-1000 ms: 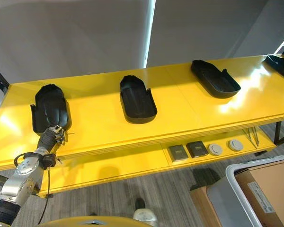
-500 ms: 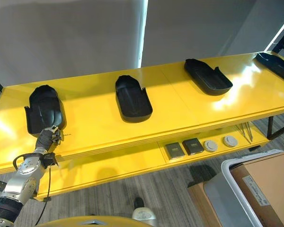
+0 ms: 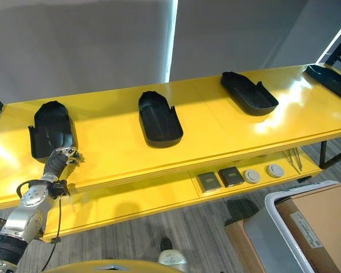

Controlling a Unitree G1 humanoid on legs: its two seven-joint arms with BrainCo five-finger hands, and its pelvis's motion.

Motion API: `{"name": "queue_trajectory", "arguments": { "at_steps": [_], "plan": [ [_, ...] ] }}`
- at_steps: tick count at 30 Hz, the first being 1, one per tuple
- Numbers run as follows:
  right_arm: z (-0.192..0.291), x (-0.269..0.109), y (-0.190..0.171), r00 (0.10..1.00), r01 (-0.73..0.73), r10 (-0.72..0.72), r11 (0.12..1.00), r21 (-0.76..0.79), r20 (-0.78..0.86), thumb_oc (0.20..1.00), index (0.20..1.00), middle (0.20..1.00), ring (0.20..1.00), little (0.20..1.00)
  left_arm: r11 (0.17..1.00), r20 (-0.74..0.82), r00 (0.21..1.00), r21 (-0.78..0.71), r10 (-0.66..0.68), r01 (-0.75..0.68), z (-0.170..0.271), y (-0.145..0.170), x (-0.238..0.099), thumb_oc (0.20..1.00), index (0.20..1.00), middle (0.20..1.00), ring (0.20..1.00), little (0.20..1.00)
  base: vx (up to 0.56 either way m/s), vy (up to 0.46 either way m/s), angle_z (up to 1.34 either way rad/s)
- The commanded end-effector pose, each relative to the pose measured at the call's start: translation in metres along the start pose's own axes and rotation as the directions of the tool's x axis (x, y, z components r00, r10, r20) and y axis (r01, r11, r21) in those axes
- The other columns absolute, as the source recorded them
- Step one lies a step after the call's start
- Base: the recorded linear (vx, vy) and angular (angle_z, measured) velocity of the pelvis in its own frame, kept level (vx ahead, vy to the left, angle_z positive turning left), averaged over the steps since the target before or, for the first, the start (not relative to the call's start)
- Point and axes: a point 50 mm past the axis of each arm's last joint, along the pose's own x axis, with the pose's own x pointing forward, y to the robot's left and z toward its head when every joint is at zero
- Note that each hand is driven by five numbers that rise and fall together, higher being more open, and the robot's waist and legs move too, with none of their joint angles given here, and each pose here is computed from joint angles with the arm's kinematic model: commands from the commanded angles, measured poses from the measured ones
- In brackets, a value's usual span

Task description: Move parts from the plastic box to the shelf.

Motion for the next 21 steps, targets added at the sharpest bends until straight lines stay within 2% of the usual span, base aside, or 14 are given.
{"name": "queue_trajectory", "arguments": {
  "at_steps": [1,4,7,9,10,11,12,13,15,16,18,21],
  "plan": [
    [0.008,0.003,-0.006,1.000,0.013,-0.012,0.999,-0.052,0.016,1.000,1.000,1.000,1.000,1.000,0.993,0.238,0.966,0.084,-0.103,0.085,0.053,0.002,0.009,1.000,1.000,1.000,1.000,1.000,-0.05,0.020,0.01],
    [0.012,0.004,-0.008,1.000,0.022,-0.021,0.999,-0.046,0.019,1.000,1.000,1.000,1.000,1.000,0.958,0.293,0.914,0.142,-0.281,0.249,0.072,-0.011,0.002,1.000,1.000,1.000,1.000,1.000,-0.05,0.022,0.02],
    [0.015,0.005,-0.010,0.999,0.026,-0.025,0.998,-0.052,0.025,1.000,1.000,1.000,1.000,1.000,0.886,0.285,0.844,0.243,-0.455,0.395,0.079,-0.023,-0.004,1.000,1.000,1.000,1.000,1.000,-0.07,0.024,0.02],
    [0.020,0.007,-0.011,0.999,0.030,-0.028,0.998,-0.058,0.029,1.000,1.000,1.000,1.000,1.000,0.752,0.163,0.737,0.223,-0.656,0.620,0.074,-0.037,-0.012,1.000,1.000,1.000,1.000,1.000,-0.11,0.038,0.00],
    [0.020,0.008,-0.011,0.999,0.030,-0.029,0.998,-0.059,0.029,1.000,1.000,1.000,1.000,1.000,0.741,0.148,0.728,0.209,-0.670,0.639,0.072,-0.038,-0.013,1.000,1.000,1.000,1.000,1.000,-0.11,0.040,0.00],
    [0.023,0.008,-0.013,0.999,0.029,-0.026,0.997,-0.076,0.031,1.000,1.000,1.000,1.000,1.000,0.649,0.077,0.645,0.059,-0.760,0.758,0.059,-0.046,-0.020,1.000,1.000,1.000,1.000,1.000,-0.07,0.029,0.01],
    [0.024,0.009,-0.014,0.999,0.029,-0.026,0.996,-0.084,0.031,1.000,1.000,1.000,1.000,1.000,0.613,0.060,0.612,-0.015,-0.788,0.790,0.052,-0.050,-0.023,1.000,1.000,1.000,1.000,1.000,-0.09,0.038,0.00],
    [0.025,0.009,-0.015,0.999,0.027,-0.024,0.995,-0.098,0.031,1.000,1.000,1.000,1.000,1.000,0.527,0.050,0.539,-0.151,-0.841,0.836,0.041,-0.058,-0.031,1.000,1.000,1.000,1.000,1.000,-0.06,0.027,-0.01],
    [0.027,0.010,-0.018,0.999,0.026,-0.022,0.993,-0.117,0.031,1.000,1.000,1.000,1.000,1.000,0.363,0.068,0.406,-0.333,-0.911,0.870,0.020,-0.072,-0.046,1.000,1.000,1.000,1.000,1.000,-0.07,0.028,-0.02],
    [0.029,0.010,-0.019,0.999,0.027,-0.023,0.991,-0.128,0.032,1.000,1.000,1.000,1.000,1.000,0.312,0.079,0.373,-0.405,-0.925,0.860,0.011,-0.075,-0.053,1.000,1.000,1.000,1.000,1.000,-0.06,0.026,-0.01],
    [0.032,0.011,-0.022,0.999,0.029,-0.025,0.989,-0.148,0.028,1.000,1.000,1.000,1.000,1.000,0.271,0.116,0.383,-0.522,-0.917,0.809,-0.005,-0.075,-0.060,1.000,1.000,1.000,1.000,1.000,-0.06,0.021,-0.04],
    [0.031,0.011,-0.025,0.999,0.031,-0.029,0.987,-0.157,0.021,1.000,1.000,1.000,1.000,1.000,0.267,0.144,0.466,-0.658,-0.873,0.704,-0.035,-0.061,-0.068,1.000,1.000,1.000,1.000,1.000,-0.06,0.005,-0.04]
  ]
}}
